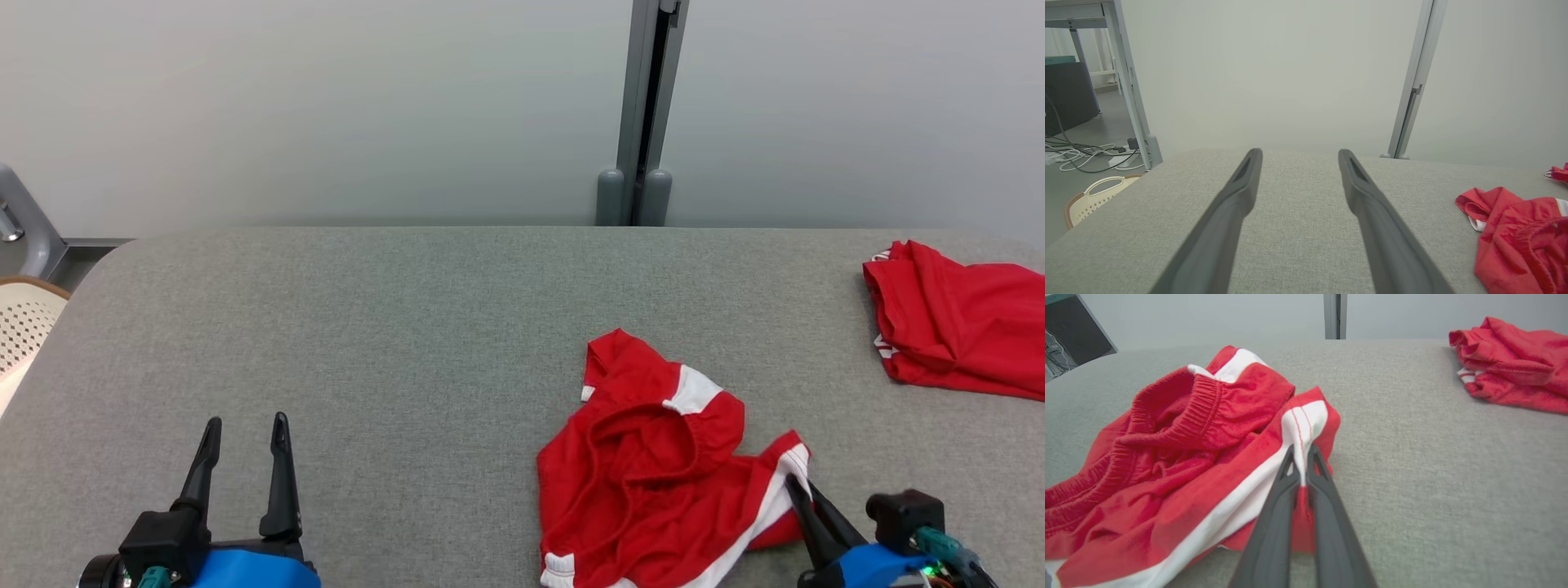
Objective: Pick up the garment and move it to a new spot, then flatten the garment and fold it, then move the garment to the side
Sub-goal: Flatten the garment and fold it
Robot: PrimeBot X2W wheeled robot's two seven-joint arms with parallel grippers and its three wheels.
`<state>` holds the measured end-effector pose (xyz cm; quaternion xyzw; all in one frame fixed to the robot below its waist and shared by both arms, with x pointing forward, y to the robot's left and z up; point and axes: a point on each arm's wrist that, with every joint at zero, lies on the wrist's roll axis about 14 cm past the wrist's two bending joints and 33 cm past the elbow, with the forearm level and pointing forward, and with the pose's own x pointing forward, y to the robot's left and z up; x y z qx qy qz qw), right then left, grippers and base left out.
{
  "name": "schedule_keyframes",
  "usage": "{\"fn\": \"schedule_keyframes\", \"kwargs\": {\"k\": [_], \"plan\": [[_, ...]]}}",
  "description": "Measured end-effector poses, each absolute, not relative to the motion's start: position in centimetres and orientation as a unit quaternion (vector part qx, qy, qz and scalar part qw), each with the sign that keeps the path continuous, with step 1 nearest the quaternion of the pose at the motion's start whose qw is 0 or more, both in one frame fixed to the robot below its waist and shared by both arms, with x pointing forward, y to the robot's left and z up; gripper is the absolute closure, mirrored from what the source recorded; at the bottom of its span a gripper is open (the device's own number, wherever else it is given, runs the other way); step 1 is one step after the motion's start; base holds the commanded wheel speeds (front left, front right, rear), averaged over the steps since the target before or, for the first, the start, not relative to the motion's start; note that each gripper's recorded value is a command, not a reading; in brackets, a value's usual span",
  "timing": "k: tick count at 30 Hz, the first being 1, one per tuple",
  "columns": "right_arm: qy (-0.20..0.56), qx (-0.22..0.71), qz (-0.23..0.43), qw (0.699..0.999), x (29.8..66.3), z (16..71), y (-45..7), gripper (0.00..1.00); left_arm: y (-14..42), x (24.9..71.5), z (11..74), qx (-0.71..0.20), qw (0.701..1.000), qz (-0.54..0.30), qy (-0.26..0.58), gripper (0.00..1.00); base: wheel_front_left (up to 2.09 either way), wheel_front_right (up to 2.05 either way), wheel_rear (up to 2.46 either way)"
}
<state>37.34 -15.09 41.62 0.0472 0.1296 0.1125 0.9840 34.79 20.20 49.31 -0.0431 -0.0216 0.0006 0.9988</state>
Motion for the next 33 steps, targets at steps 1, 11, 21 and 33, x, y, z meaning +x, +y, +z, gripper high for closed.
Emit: {"fn": "schedule_keyframes", "kwargs": {"k": [1,11,21,33], "plan": [[0.128,0.049,0.107,0.985,36.9,41.6,-15.5,1.00,20.2,34.7,49.3,-0.043,0.999,0.001,-0.021,0.00,0.00,0.00,0.00],[0.093,0.060,0.060,0.992,35.9,43.0,-18.0,0.00,19.4,35.0,49.2,-0.049,0.999,-0.010,-0.019,0.00,0.00,0.00,0.00],[-0.031,0.075,0.039,0.996,37.1,50.1,-17.8,0.00,19.1,35.2,49.4,-0.046,0.999,-0.014,-0.022,0.00,0.00,0.00,0.00],[-0.065,0.071,0.019,0.995,36.5,52.0,-18.7,0.00,15.9,35.9,49.1,-0.043,0.997,-0.063,-0.015,0.00,0.00,0.00,0.00]]}}
